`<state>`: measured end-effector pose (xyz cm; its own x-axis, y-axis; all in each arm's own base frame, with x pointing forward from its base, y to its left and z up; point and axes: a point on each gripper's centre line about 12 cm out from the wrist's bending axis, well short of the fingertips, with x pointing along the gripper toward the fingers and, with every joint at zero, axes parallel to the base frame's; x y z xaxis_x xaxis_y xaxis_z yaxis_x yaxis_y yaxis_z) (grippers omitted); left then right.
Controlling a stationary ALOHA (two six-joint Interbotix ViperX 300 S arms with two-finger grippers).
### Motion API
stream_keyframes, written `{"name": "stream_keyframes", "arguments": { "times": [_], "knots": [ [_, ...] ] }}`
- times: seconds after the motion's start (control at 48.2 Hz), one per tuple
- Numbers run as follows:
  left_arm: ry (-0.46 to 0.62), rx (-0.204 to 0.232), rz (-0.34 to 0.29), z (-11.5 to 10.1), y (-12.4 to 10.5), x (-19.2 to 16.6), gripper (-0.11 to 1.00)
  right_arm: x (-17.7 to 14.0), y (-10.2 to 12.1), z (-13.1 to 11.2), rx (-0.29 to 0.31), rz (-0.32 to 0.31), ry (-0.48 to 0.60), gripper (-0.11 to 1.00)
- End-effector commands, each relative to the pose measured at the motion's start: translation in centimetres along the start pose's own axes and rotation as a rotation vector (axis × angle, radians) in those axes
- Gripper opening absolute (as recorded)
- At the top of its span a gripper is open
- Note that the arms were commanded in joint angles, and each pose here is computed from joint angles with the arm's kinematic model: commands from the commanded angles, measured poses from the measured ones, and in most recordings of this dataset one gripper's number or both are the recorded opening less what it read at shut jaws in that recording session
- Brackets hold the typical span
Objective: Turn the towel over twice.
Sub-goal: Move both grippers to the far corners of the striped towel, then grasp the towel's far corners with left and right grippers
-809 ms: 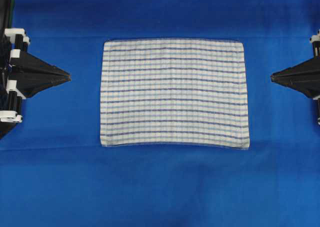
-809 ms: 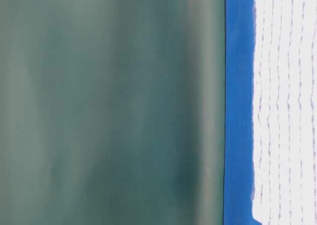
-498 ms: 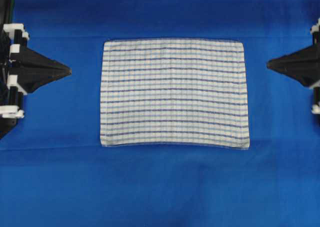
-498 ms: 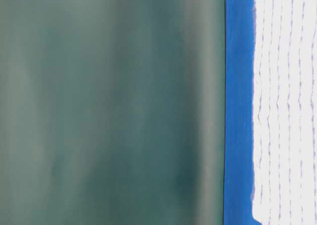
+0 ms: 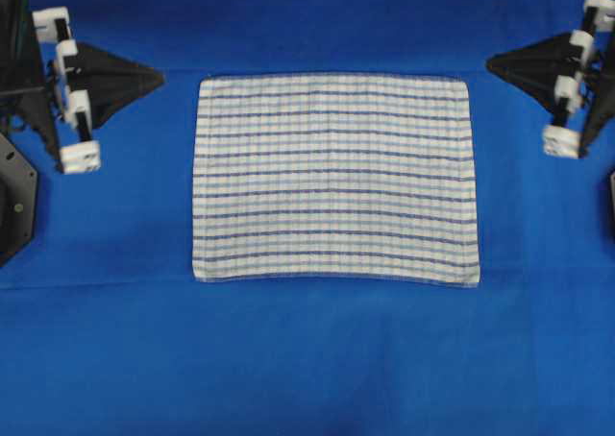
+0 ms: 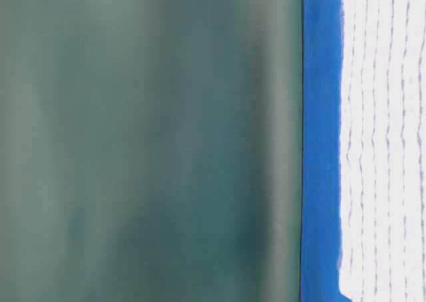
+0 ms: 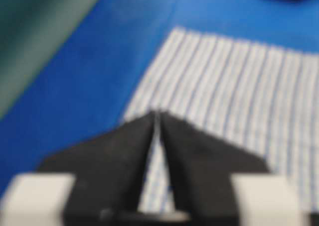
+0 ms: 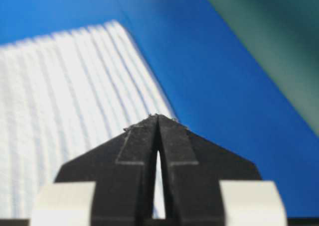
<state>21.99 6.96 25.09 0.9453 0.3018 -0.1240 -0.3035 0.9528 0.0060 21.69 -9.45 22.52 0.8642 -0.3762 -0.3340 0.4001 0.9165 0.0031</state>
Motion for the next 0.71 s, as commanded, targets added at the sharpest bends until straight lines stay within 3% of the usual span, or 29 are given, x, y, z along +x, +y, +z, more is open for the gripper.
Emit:
{"name": "stream_keyframes", "arguments": {
  "times": [0.0, 0.166, 0.249, 0.539, 0.684],
  "knots": [
    [0.035, -0.004, 0.034, -0.7, 0.8, 0.9, 0.19, 1.4, -0.8, 0.1, 0.016, -0.032, 0.034, 0.13],
    [0.145, -0.015, 0.083, -3.4, 2.1, 2.9, 0.68, 4.0, -2.1, -1.8, 0.023, -0.070, 0.149, 0.60],
    [0.183, -0.021, 0.104, -4.9, 2.8, 3.8, 0.87, 5.2, -2.6, -3.0, 0.030, -0.085, 0.207, 0.65],
    [0.289, -0.042, 0.176, -10.1, 5.2, 6.9, 0.89, 8.7, -4.2, -7.0, 0.045, -0.118, 0.356, 0.61],
    [0.347, -0.041, 0.179, -12.3, 5.6, 8.5, 0.88, 9.9, -5.2, -8.7, 0.057, -0.140, 0.384, 0.61]
  ]
}}
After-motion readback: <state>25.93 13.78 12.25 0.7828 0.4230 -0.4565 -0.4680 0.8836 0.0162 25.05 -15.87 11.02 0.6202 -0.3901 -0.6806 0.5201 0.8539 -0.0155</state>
